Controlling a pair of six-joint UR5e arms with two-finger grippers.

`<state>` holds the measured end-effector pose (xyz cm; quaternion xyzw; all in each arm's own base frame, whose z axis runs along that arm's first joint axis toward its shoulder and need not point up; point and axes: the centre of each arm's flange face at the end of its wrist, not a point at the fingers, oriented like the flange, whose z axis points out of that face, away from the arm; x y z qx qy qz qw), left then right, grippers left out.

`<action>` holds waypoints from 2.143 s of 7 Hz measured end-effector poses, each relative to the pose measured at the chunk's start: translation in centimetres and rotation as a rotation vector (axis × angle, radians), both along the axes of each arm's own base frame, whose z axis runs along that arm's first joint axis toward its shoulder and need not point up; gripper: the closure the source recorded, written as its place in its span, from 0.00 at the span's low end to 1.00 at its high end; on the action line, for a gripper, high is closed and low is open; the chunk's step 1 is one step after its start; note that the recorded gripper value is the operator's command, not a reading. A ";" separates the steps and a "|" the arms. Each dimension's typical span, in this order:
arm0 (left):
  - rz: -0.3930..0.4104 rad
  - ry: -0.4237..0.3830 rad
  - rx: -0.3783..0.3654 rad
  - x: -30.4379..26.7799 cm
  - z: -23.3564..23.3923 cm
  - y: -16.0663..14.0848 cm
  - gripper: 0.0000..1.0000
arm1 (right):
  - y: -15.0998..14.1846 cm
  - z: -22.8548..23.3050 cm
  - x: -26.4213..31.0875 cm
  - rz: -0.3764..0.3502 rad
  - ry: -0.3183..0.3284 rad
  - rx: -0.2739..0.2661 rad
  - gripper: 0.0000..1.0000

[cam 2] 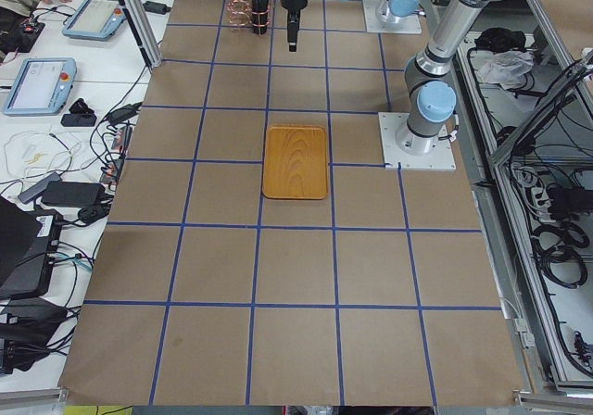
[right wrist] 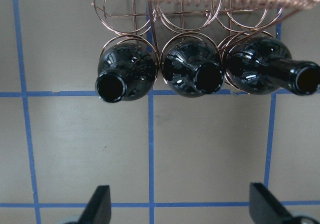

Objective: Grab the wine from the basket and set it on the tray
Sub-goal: 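Lower the right gripper onto the middle dark bottle in the copper rack, then grasp the bottle neck with the right gripper and lift it from the rack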

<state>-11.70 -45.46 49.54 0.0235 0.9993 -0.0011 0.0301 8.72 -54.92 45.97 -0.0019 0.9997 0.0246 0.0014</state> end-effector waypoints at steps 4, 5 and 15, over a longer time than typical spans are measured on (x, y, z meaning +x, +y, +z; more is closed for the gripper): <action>0.001 -0.002 0.000 0.1 0.0 0.0 0.00 | -4.2 -5.5 -1.2 -0.006 0.000 0.017 0.16; 0.003 -0.002 0.000 0.1 0.0 0.0 0.00 | -4.6 -5.9 -1.3 -0.006 0.001 0.011 0.29; 0.001 -0.015 0.004 0.2 -0.2 0.1 0.00 | -3.9 3.2 -1.5 -0.004 0.067 -0.057 1.00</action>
